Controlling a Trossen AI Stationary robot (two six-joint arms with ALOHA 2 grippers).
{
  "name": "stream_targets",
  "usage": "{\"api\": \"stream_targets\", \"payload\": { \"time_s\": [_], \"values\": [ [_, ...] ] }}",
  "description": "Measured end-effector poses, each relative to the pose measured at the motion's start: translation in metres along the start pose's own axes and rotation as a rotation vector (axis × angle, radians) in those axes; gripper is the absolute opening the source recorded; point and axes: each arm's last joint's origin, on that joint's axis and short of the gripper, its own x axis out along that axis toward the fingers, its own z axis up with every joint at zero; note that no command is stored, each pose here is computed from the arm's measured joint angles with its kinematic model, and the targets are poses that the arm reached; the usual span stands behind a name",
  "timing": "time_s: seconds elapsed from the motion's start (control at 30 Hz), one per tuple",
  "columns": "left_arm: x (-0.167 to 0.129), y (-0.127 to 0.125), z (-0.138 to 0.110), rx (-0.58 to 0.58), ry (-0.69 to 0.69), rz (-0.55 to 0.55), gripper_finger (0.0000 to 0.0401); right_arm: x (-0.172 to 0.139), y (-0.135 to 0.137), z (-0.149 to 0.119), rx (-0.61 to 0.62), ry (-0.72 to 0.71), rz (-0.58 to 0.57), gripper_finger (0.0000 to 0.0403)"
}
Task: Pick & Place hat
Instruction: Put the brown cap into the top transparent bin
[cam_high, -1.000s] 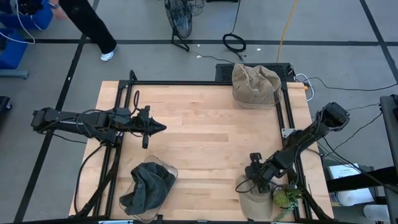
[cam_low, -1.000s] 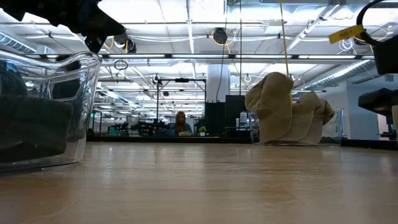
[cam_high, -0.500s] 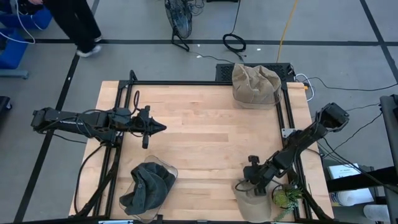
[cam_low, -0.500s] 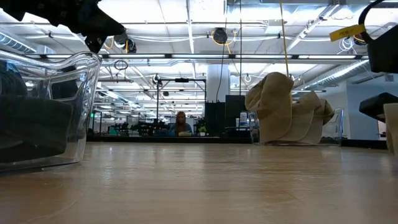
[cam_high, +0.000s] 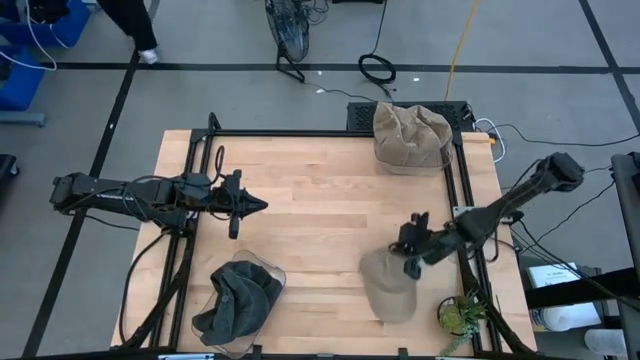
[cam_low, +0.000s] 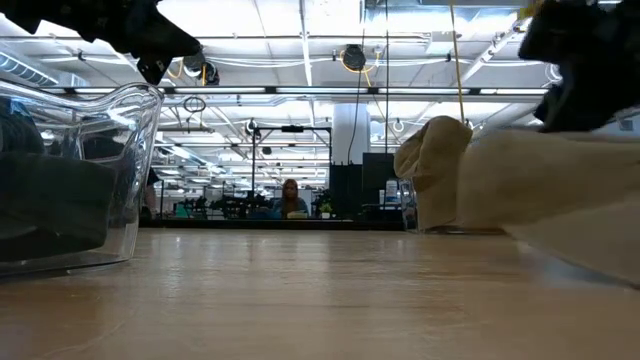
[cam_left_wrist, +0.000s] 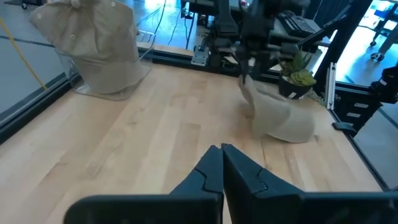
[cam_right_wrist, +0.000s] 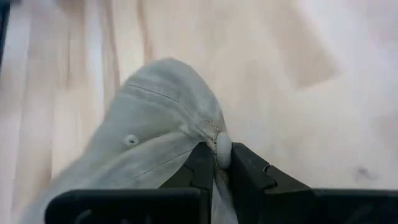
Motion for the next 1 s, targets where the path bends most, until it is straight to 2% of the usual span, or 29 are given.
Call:
{"api": "stream_targets", "payload": {
  "time_s": [0.13,0.3,0.57,0.73,0.87,1.0],
  "values": [
    [0.000,0.000,0.000,0.012,0.000,0.001,0.0007,-0.015,-0.014,0.016,0.027,-0.129,-0.024,0.0020],
    [0.000,0.000,0.000,0.013,-0.003,0.003,0.0015,-0.026,-0.029,0.030,0.020,-0.225,-0.046,0.0020],
    [0.000,0.000,0.005,0.016,-0.048,0.009,0.0004,-0.039,-0.045,0.059,0.044,-0.461,-0.060,0.0020],
    [-0.001,0.002,0.009,0.009,-0.108,0.103,0.0031,-0.050,-0.053,0.078,0.072,-0.567,-0.097,0.0020],
    [-0.001,0.007,0.013,-0.002,-0.150,0.198,0.0057,-0.065,-0.058,0.097,0.010,-0.641,-0.155,0.0020],
    [-0.002,0.014,0.014,-0.020,-0.165,0.247,0.0080,-0.082,-0.062,0.121,-0.066,-0.700,-0.240,0.0020]
  ]
}}
